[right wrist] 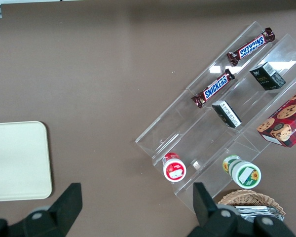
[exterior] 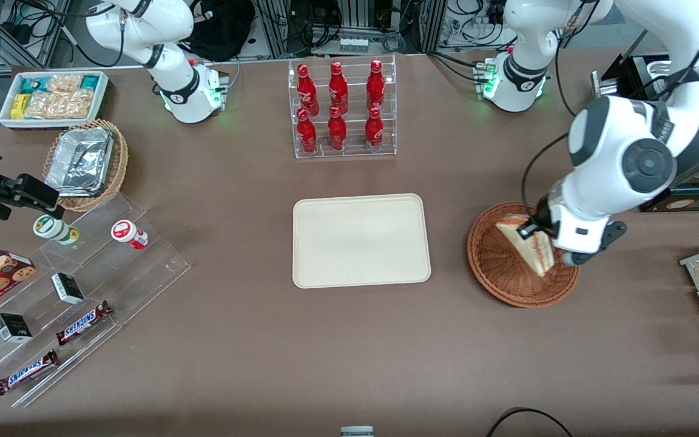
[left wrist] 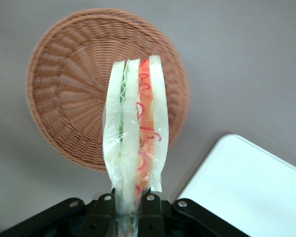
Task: Place sandwich from basket to tray
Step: 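Carry the held sandwich with the left gripper over the cream tray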
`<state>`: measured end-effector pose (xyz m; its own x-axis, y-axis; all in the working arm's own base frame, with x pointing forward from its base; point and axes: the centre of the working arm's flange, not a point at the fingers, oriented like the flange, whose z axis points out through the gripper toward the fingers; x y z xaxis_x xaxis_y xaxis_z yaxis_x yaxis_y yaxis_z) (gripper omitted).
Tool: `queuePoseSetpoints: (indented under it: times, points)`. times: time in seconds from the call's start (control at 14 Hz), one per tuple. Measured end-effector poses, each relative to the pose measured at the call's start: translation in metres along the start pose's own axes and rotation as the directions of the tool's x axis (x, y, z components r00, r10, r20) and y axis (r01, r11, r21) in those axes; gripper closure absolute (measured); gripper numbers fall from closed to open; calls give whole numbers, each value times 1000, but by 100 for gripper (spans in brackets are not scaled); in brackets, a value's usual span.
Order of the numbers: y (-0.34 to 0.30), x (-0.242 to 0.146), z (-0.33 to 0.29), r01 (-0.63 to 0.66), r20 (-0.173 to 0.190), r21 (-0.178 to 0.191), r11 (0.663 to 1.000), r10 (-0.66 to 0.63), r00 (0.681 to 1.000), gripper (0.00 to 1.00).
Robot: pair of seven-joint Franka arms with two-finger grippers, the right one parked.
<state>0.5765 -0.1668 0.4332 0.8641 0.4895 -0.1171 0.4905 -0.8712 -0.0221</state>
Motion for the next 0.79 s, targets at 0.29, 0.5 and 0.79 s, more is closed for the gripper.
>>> queuePoseSetpoints:
  times: [0.29,0.5,0.79]
  points:
    - [57,-51,-4,-125,5,-24,992,125,992,86]
    - [104,-94,14,-238,13,-4,971,238,971,86]
    - [167,-138,66,-374,44,25,927,372,927,86]
